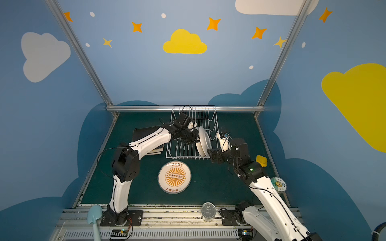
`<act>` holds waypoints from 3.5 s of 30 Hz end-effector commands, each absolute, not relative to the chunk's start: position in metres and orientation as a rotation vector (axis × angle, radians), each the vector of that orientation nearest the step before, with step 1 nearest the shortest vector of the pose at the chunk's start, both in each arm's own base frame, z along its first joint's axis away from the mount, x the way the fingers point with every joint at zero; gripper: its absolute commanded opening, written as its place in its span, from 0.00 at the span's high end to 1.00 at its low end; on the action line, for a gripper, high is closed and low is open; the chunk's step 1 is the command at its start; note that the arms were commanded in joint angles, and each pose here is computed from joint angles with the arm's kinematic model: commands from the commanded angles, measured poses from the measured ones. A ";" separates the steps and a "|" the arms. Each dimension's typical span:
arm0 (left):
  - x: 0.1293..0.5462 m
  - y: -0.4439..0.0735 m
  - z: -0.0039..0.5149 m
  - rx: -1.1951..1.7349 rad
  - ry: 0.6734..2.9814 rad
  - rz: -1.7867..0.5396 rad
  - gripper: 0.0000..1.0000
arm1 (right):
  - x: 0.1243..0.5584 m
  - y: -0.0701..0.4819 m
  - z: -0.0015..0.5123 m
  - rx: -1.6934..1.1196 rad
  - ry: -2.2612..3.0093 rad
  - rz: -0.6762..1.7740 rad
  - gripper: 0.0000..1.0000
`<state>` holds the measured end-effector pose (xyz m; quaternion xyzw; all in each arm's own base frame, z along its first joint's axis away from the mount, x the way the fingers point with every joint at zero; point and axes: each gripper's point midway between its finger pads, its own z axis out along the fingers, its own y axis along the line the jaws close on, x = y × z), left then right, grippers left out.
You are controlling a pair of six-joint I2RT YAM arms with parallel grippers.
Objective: Unload the plates from the dish rack
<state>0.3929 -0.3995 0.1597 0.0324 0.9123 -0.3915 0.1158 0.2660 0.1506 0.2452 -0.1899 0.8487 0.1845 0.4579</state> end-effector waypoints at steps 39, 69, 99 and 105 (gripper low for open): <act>0.368 -0.355 0.245 0.105 2.537 -1.149 0.97 | 0.276 0.154 0.257 -0.449 2.057 0.466 0.08; 0.354 -0.317 0.298 0.239 2.317 -1.056 0.97 | 0.284 0.152 0.269 -0.313 2.084 0.507 0.04; 0.322 -0.250 0.316 0.977 1.637 -0.135 0.97 | 0.322 0.203 0.349 -0.079 2.050 1.130 0.03; 0.325 -0.242 0.289 1.083 1.630 0.062 0.97 | 0.324 0.208 0.354 -0.080 2.030 1.168 0.03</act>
